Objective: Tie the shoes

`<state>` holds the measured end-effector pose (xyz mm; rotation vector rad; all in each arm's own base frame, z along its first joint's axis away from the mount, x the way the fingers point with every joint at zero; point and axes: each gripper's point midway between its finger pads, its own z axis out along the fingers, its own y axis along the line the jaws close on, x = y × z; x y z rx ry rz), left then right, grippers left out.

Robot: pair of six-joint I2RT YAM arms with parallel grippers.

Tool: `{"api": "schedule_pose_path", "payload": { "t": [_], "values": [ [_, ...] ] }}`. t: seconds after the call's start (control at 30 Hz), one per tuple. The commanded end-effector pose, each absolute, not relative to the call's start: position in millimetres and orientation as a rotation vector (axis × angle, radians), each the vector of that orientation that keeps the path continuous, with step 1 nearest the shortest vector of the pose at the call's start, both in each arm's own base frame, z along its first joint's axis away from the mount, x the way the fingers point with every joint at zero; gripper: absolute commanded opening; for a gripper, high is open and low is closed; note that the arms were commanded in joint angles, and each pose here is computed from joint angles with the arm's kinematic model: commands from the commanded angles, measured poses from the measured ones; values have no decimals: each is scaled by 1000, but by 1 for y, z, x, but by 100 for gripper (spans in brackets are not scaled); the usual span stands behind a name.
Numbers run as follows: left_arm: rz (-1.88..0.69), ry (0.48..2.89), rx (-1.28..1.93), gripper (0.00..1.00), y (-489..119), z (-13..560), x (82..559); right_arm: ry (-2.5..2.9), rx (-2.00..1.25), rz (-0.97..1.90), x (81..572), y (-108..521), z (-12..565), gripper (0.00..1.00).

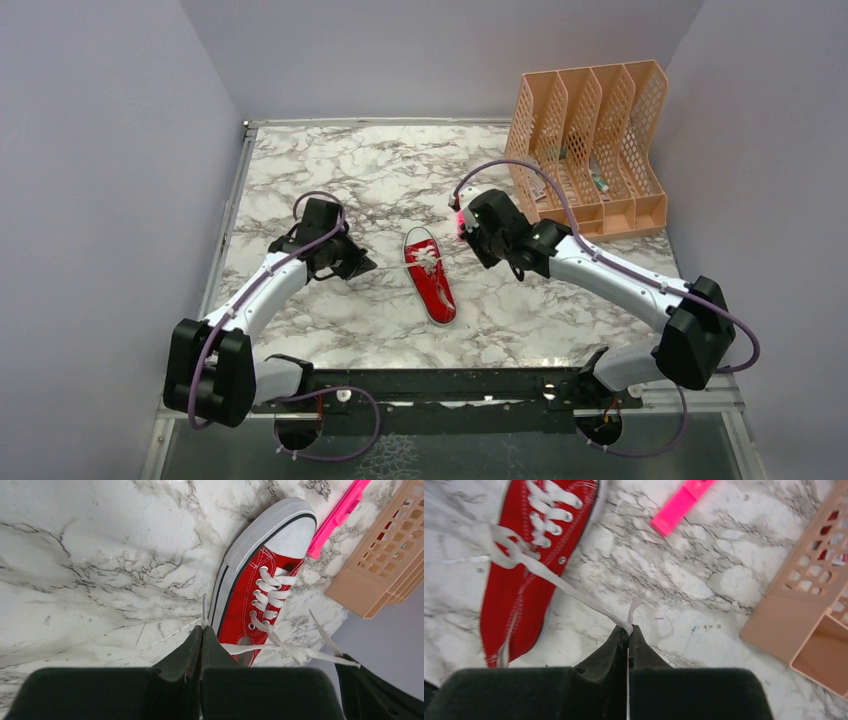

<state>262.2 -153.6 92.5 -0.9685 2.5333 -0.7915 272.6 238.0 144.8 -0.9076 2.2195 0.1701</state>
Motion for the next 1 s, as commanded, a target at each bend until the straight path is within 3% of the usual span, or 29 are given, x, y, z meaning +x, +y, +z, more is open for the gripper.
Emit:
{"api": "schedule_pose_path", "payload": {
  "t": [0.0, 0.1, 0.27, 0.6, 0.8, 0.97],
  "values": [
    [-575, 2597, -802, 0, -130, 104, 259, 2289, -807, -119, 286, 201, 129, 1],
    [-406, 2655, -793, 0, -106, 103, 244, 2327, -784, -144, 284, 193, 118, 1],
    [-337, 2747, -753, 0, -91, 110, 222, 2351, -791, -77, 274, 193, 109, 1],
    [-767, 2682, -256, 0, -140, 165, 243, 2186, -1329, 915, 186, 300, 132, 1],
    [-1020, 2597, -265, 0, -169, 179, 256, 2065, -1388, 1302, 146, 320, 162, 1],
    [-1040, 2486, -238, 0, -175, 198, 277, 1942, -1215, 1494, 140, 337, 177, 1]
  ]
}}
